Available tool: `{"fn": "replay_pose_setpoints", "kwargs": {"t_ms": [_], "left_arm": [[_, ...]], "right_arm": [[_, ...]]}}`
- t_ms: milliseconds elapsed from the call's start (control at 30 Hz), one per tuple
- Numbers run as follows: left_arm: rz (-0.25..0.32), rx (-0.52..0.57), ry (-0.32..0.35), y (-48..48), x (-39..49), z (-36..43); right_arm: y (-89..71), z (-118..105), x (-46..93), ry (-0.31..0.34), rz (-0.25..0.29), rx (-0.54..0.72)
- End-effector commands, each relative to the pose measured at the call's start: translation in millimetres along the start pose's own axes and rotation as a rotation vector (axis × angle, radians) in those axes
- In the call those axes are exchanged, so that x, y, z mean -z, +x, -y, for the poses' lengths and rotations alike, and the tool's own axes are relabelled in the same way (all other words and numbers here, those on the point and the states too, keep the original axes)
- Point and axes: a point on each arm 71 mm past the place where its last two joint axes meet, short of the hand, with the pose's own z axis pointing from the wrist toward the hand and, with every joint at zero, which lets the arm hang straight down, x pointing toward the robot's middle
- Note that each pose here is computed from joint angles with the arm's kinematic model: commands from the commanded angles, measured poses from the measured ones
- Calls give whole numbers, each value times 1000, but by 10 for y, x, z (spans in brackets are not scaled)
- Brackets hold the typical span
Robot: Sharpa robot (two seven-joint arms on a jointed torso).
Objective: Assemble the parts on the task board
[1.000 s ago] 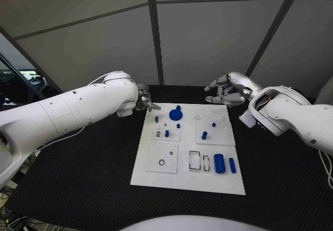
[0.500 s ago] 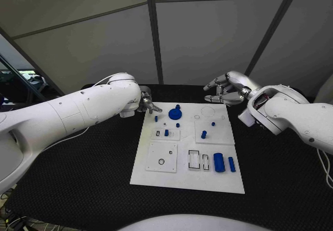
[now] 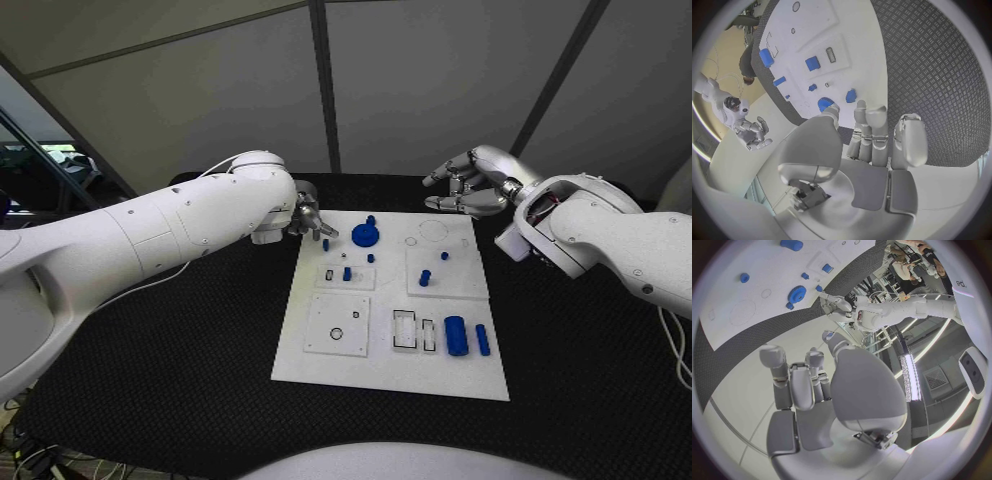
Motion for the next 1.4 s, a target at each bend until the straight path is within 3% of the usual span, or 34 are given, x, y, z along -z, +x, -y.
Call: {"fn": "replay_pose_setpoints", "kwargs": {"t_ms": [33,767,1400], "left_arm": [[-36,-15,3,30,-4,10],[-26,-7,6,51,-23,29],[-51,1,2,99,-73,42]], "right_arm": [[-3,-15,-5,-9,-5,3],[5,-26,-12,-12,-6,2],[8,-28,-9,-11,-9,1]]}}
